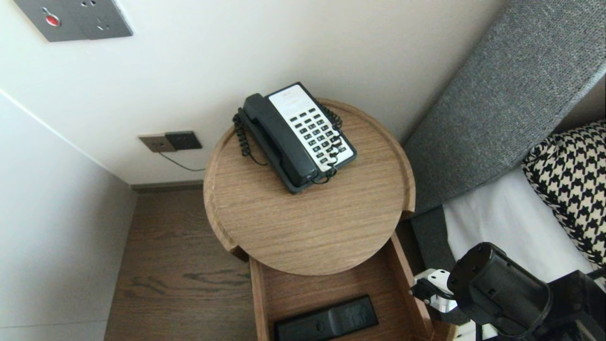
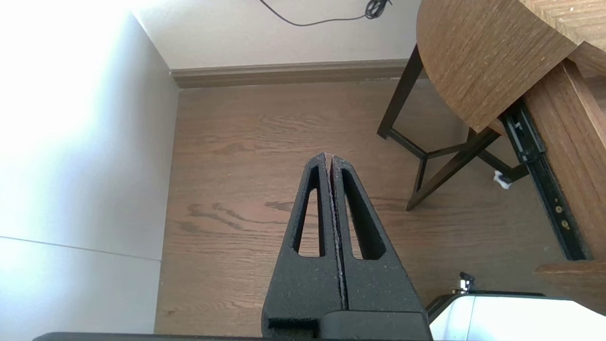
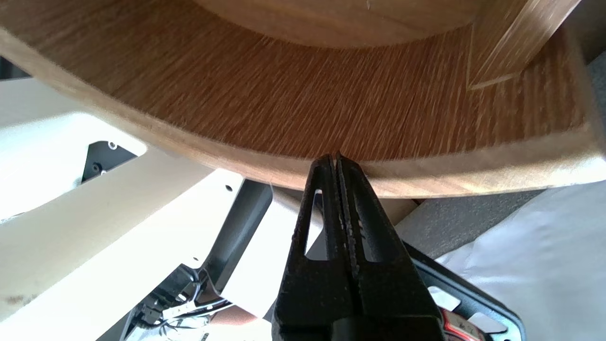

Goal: Open the nightstand drawer

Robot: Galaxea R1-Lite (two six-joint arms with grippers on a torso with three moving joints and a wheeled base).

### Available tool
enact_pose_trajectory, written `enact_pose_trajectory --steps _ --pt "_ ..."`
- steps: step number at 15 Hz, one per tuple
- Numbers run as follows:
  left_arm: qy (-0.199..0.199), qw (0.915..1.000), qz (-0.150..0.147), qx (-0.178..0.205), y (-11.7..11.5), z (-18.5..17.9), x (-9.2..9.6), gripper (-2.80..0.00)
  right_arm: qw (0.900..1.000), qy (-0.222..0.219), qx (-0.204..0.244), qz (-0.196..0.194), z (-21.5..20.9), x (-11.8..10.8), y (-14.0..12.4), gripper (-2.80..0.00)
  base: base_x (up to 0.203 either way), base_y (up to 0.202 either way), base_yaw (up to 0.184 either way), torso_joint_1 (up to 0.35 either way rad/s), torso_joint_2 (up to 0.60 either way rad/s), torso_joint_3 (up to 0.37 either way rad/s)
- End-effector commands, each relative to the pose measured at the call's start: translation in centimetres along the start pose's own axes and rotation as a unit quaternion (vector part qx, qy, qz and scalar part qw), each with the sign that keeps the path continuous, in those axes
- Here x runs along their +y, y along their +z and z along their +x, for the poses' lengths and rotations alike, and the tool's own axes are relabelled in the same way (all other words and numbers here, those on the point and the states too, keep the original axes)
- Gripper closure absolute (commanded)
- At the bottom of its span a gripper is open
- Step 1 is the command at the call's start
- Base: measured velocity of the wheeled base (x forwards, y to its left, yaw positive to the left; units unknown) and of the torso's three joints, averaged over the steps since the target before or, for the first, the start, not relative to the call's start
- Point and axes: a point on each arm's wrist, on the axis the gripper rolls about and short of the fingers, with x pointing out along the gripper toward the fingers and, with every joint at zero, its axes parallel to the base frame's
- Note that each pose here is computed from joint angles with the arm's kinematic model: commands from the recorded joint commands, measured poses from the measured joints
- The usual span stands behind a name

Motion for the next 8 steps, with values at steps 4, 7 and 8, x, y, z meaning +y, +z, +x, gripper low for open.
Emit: enact_pose_trajectory --steps 4,7,8 --pt "0.0 1.0 0.0 -0.001 0.0 0.0 0.0 0.0 1.0 0.0 0.01 -0.002 -0.1 -0.2 -1.3 0.0 0.0 0.0 0.0 0.0 0.0 0.0" --pt "0.0 1.0 0.0 -0.001 0.0 0.0 0.0 0.0 1.0 0.004 -0.004 -0.001 -0.6 -0.1 -1.0 0.0 0.0 0.0 0.0 0.0 0.0 0.0" --pt "0.0 1.0 0.0 -0.001 0.0 0.0 0.0 0.0 1.0 0.01 -0.021 0.001 -1.3 0.0 -0.7 0.0 0.0 0.0 0.0 0.0 0.0 0.0"
